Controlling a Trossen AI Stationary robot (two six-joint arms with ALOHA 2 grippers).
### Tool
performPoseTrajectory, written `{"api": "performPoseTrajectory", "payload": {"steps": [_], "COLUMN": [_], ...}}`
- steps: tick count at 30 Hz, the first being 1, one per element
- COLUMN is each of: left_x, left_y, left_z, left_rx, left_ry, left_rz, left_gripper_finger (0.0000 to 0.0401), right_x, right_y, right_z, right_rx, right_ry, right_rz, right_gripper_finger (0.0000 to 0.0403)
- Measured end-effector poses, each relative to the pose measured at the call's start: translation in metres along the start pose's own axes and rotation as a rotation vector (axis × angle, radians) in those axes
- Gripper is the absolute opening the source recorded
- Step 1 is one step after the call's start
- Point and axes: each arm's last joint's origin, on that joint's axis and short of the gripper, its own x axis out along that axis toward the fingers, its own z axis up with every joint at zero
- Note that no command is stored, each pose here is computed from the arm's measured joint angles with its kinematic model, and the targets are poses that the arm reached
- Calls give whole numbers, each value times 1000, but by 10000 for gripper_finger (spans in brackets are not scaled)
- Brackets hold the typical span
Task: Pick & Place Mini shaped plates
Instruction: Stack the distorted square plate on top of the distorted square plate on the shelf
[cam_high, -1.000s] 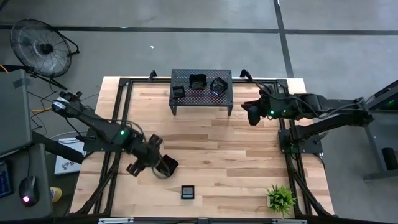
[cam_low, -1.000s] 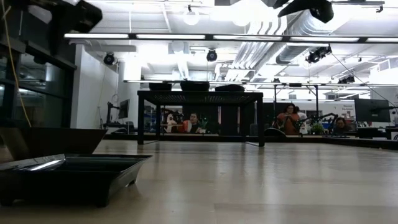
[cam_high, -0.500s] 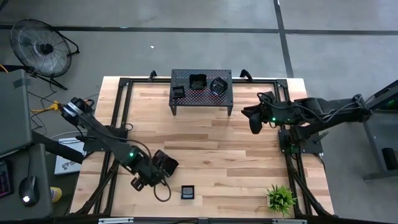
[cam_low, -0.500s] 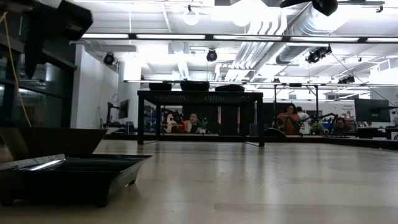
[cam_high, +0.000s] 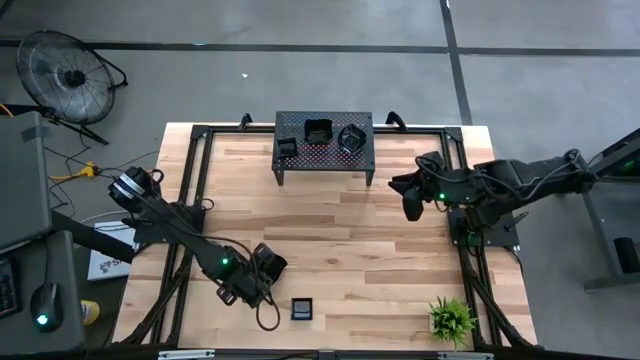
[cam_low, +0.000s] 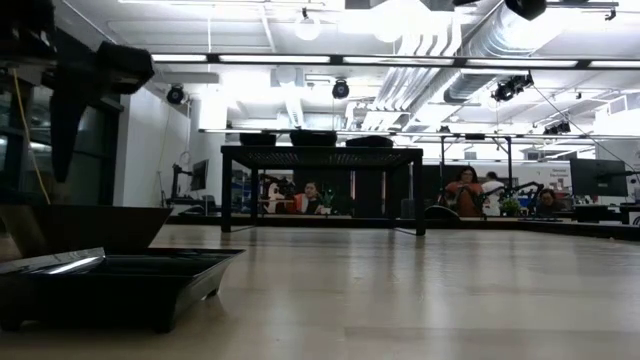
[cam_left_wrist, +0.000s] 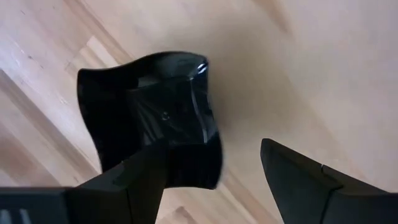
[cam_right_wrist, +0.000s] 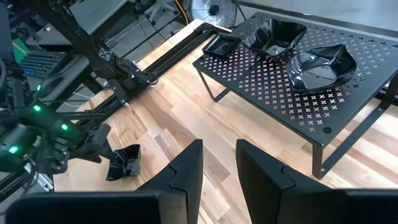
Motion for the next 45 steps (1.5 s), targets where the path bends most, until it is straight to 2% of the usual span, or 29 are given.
{"api": "performPoseTrajectory", "payload": {"steps": [4,14,21,31,34,45], "left_x": [7,23,25,25,30,37], "left_y": [0,-2,-1,-1,-2,-4], "left_z": [1,4,7,8,9,11], "left_rx": [25,30,-25,-31,-29,-79], "left_ry": [27,74,46,35,47,53], "left_rz": [36,38,88,88,87,66], "left_gripper_finger": [248,248,248,246,228,122], "right_x": [-1,-3,-3,-3,-3,-3], "right_y": [2,4,4,4,4,3], "right_z": [-2,-3,-3,-4,-4,-4], "right_rx": [-7,-17,-18,-19,-19,-22], "right_ry": [0,-15,-15,-12,-12,-10], "right_rz": [6,1,1,2,2,-1], "right_gripper_finger": [91,91,91,91,91,91]}}
